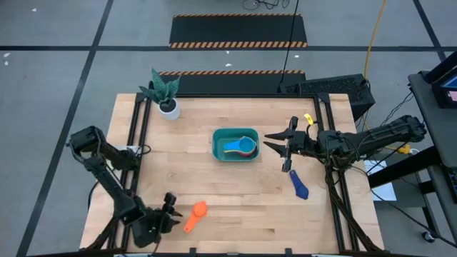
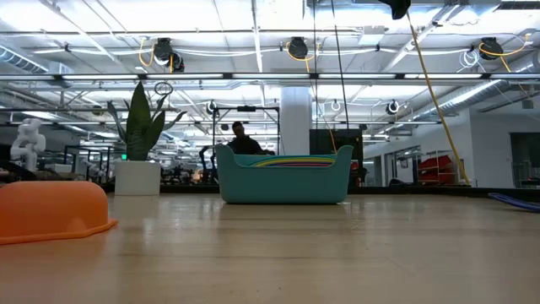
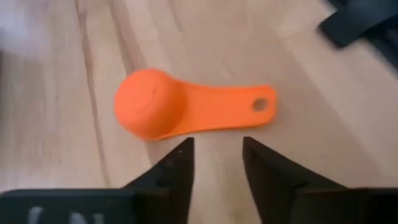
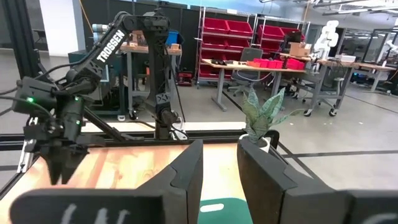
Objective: Nest measuring cups in basket
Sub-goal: Stack the orange measuring cup on top of the light blue measuring cup inside the light blue bin
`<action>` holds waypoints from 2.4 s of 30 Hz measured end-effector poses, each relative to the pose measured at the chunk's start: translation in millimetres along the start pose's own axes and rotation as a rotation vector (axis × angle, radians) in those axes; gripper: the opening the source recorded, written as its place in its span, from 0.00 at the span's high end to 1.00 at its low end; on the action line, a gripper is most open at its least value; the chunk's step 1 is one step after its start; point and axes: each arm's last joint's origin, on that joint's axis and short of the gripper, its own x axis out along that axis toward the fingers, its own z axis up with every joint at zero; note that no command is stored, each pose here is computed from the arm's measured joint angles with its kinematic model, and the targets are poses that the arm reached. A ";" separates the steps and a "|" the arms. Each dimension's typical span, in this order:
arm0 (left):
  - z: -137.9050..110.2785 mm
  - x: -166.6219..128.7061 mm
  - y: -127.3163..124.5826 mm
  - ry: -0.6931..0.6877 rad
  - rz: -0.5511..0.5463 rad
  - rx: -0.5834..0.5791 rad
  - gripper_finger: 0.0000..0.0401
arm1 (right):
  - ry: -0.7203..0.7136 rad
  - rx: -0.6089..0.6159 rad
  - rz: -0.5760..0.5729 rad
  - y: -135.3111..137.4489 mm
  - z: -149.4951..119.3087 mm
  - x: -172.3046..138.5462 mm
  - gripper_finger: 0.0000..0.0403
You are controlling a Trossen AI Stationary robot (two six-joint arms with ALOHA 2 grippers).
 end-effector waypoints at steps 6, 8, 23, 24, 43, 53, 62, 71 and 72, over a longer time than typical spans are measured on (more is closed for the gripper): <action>12.5 -2.5 -12.7 -0.149 -0.056 -0.020 0.47 | 0.000 -0.001 0.000 0.0 0.1 0.0 0.77; 15.2 2.5 -17.6 -0.189 -0.068 0.000 0.44 | 0.000 -0.002 0.000 0.0 0.0 0.0 0.77; -2.1 40.1 -30.3 -0.125 -0.045 0.082 0.59 | -0.007 -0.028 -0.001 -0.1 0.8 0.0 0.77; -3.5 43.3 -29.9 -0.111 -0.052 0.088 0.60 | -0.007 -0.028 -0.001 -0.1 0.9 0.0 0.77; 2.0 58.9 6.9 -0.057 0.189 0.165 0.96 | -0.007 -0.028 -0.001 -0.1 0.8 0.0 0.77; 47.7 -12.2 52.5 -0.256 0.387 0.181 0.98 | -0.008 -0.027 -0.001 -0.1 1.0 -0.1 0.77; 77.4 -84.4 145.3 -0.615 0.461 -0.159 0.99 | -0.047 -0.009 -0.004 -0.4 5.0 -0.2 0.77; 45.7 -98.5 217.3 -1.132 0.356 -0.290 0.99 | -0.069 0.005 -0.007 3.4 3.5 7.9 0.77; 41.1 -97.3 223.0 -1.164 0.353 -0.313 0.99 | -0.076 0.008 -0.007 5.0 2.6 11.0 0.77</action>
